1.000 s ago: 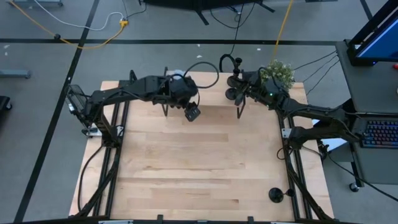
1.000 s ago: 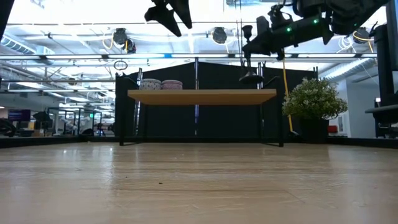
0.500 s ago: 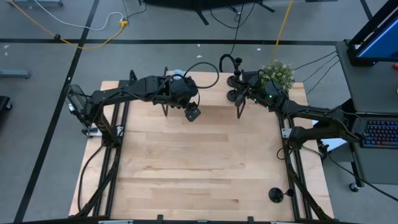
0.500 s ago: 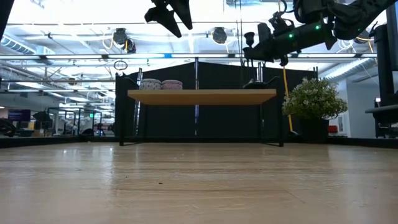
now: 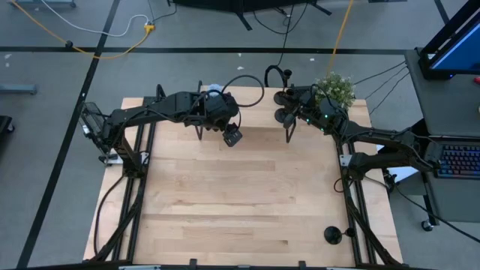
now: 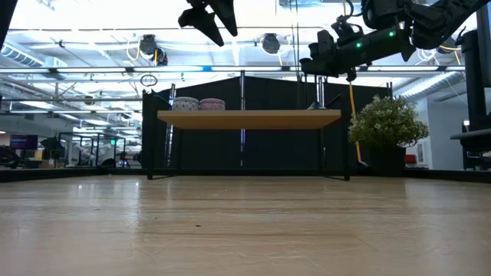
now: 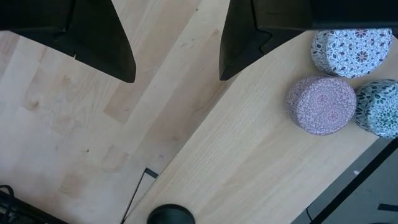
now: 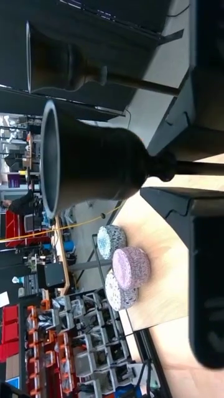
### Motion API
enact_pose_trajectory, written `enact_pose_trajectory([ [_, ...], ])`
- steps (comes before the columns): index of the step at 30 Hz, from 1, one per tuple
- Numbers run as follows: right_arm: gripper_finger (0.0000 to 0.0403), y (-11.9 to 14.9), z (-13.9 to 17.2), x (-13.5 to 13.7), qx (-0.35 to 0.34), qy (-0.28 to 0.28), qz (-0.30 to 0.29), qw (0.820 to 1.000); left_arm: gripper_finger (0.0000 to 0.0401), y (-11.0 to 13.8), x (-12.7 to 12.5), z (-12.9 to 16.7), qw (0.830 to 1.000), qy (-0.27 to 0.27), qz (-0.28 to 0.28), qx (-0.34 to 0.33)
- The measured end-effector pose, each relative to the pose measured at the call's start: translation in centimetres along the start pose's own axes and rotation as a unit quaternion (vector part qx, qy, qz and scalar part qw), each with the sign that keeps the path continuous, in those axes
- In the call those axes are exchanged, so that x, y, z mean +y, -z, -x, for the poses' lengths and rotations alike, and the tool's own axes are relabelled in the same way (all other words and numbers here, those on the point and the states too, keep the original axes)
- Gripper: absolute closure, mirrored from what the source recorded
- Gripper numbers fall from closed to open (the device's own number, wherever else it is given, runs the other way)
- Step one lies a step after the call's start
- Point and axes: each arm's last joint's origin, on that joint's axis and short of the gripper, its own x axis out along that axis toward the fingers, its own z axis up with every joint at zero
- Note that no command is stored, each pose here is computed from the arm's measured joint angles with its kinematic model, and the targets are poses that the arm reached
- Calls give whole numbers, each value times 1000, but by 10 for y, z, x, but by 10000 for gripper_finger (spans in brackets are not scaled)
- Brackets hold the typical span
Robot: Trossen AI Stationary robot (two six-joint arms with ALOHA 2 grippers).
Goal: Pick & Place candle stick holders
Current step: Put the left black candle holder on the shelf, then put the black candle holder on the shelf
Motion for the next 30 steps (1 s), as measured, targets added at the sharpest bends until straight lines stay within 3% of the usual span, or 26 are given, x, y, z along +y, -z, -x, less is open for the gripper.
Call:
enact_pose_trajectory([
  [20, 168, -9, 12, -1, -6, -1, 5, 1000, 162, 1, -2, 1, 1000, 3, -14, 0],
  [25, 145, -9, 26, -2, 37, -3, 7, 999, 162, 2, -5, 1, 1000, 4, -17, 0],
  [30, 138, -16, 45, 2, 43, -39, 5, 998, 162, 3, -7, 2, 1000, 7, -21, 1],
])
